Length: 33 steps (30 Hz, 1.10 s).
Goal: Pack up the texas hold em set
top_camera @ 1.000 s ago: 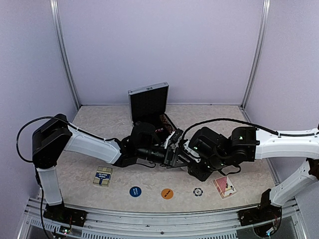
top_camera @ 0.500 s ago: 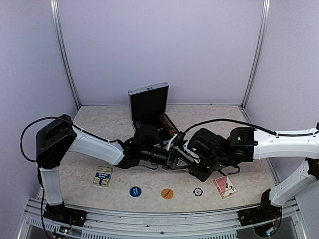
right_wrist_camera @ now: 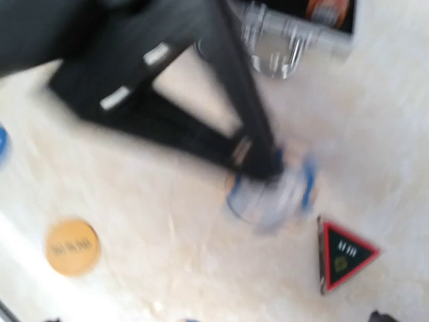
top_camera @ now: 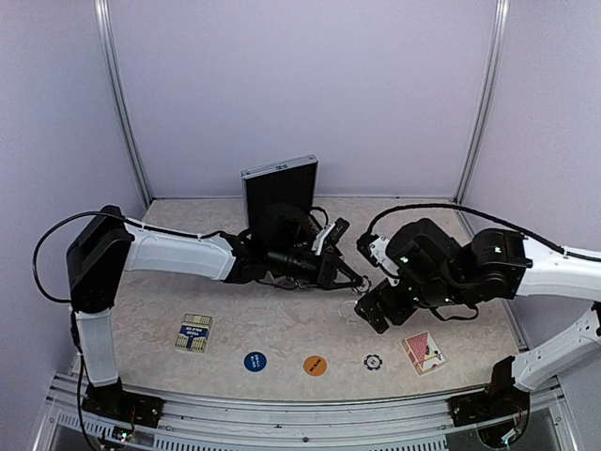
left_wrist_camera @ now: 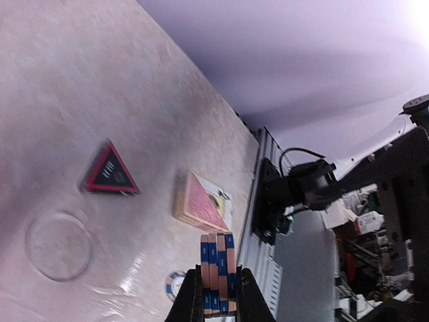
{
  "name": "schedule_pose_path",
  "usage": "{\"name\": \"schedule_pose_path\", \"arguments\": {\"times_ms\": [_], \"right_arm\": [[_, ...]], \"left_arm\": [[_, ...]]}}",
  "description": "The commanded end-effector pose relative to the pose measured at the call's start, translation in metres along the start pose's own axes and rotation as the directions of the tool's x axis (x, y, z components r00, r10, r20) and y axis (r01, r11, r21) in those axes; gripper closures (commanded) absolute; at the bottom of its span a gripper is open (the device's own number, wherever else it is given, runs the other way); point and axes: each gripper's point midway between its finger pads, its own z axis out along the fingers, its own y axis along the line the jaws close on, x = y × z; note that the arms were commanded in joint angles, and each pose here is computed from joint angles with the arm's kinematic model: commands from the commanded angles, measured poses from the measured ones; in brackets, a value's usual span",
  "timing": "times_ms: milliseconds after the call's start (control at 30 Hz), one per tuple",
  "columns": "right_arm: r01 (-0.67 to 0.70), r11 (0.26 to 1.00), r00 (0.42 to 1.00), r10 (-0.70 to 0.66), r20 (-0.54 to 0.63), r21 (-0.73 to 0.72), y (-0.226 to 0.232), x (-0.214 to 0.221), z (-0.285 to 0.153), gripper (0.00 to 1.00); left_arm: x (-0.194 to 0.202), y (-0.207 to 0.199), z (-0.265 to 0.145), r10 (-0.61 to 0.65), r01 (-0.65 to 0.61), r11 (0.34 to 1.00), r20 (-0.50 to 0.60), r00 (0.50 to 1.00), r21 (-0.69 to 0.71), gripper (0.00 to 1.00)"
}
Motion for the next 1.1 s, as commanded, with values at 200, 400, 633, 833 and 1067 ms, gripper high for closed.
{"name": "schedule_pose_path", "arguments": {"times_ms": [200, 400, 633, 833, 1067], "right_arm": [[-0.12, 0.993, 0.986, 0.118, 0.121, 0.006, -0.024, -0.008, -0.026, 0.0], [-0.126, 0.992, 0.984, 0.127, 0.126, -0.016, -0.024, -0.002, -0.026, 0.0], [-0.13, 0.991, 0.983, 0.135, 0.124, -0.044, -0.022, 0.008, -0.026, 0.0], [-0.121, 0.991, 0.985, 0.127, 0.118, -0.054, -0.019, 0.01, -0.021, 0.0], [-0.113, 0.992, 0.987, 0.119, 0.11, -0.059, -0.015, 0.01, -0.015, 0.0]], "left_arm": [[-0.11, 0.092, -0.036, 0.297, -0.298, 0.884, -0.06, 0.953, -0.361, 1.0], [-0.11, 0.155, -0.025, 0.399, -0.459, 0.755, -0.227, 0.888, -0.468, 1.0], [-0.102, 0.184, -0.027, 0.43, -0.54, 0.669, -0.328, 0.841, -0.51, 1.0], [-0.1, 0.196, -0.033, 0.426, -0.563, 0.626, -0.368, 0.826, -0.54, 1.0], [-0.102, 0.198, -0.034, 0.437, -0.572, 0.61, -0.369, 0.82, -0.549, 1.0]]}}
